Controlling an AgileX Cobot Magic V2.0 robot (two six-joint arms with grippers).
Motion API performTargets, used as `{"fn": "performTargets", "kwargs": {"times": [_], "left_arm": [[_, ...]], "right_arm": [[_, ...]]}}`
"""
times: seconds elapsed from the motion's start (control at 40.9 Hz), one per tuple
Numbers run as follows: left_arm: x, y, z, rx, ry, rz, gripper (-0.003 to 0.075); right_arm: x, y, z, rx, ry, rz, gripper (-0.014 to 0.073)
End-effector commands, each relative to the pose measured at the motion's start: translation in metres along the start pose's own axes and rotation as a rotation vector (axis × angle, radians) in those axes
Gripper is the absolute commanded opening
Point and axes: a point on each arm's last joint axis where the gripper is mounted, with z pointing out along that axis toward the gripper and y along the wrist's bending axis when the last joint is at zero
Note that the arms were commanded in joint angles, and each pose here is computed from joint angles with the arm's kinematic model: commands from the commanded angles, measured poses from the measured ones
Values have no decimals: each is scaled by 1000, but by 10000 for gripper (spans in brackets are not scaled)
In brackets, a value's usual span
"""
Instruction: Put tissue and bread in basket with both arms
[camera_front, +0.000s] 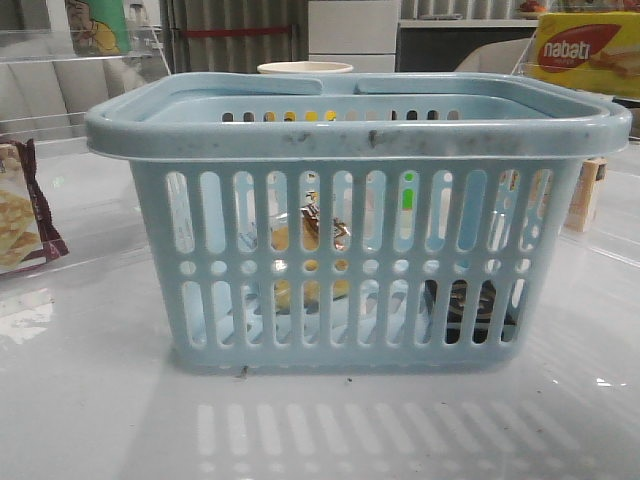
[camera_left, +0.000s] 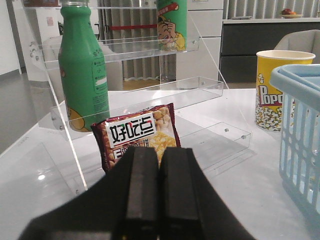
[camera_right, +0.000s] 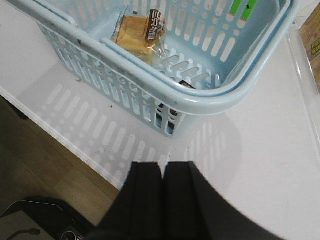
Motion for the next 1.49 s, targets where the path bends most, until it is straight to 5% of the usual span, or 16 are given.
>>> {"fn": "performTargets", "kwargs": {"times": [0.0,0.122,0.318,0.612,0.783,1.028,1.468], "left_arm": [[-10,1,-2,-5,-111,-5,91],[-10,1,-2,-5,-111,-5,91],[-10,1,-2,-5,-111,-5,91],[-10,1,-2,-5,-111,-5,91],[-10,1,-2,-5,-111,-5,91],[-10,1,-2,-5,-111,-5,91],[-10,1,-2,-5,-111,-5,91]], "right_arm": [[-12,-1,-7,11,-91,-14,55],[-11,-1,-9,13,-100,-15,55],[6,-19,-15,181,-255,56,55],[75,-26,-14,460,-575,118,55],[117,-24,4,549,-648,140,55],[156,-21,28,578,-715,171,55],[156,-21,28,573,-708,183,55]]}}
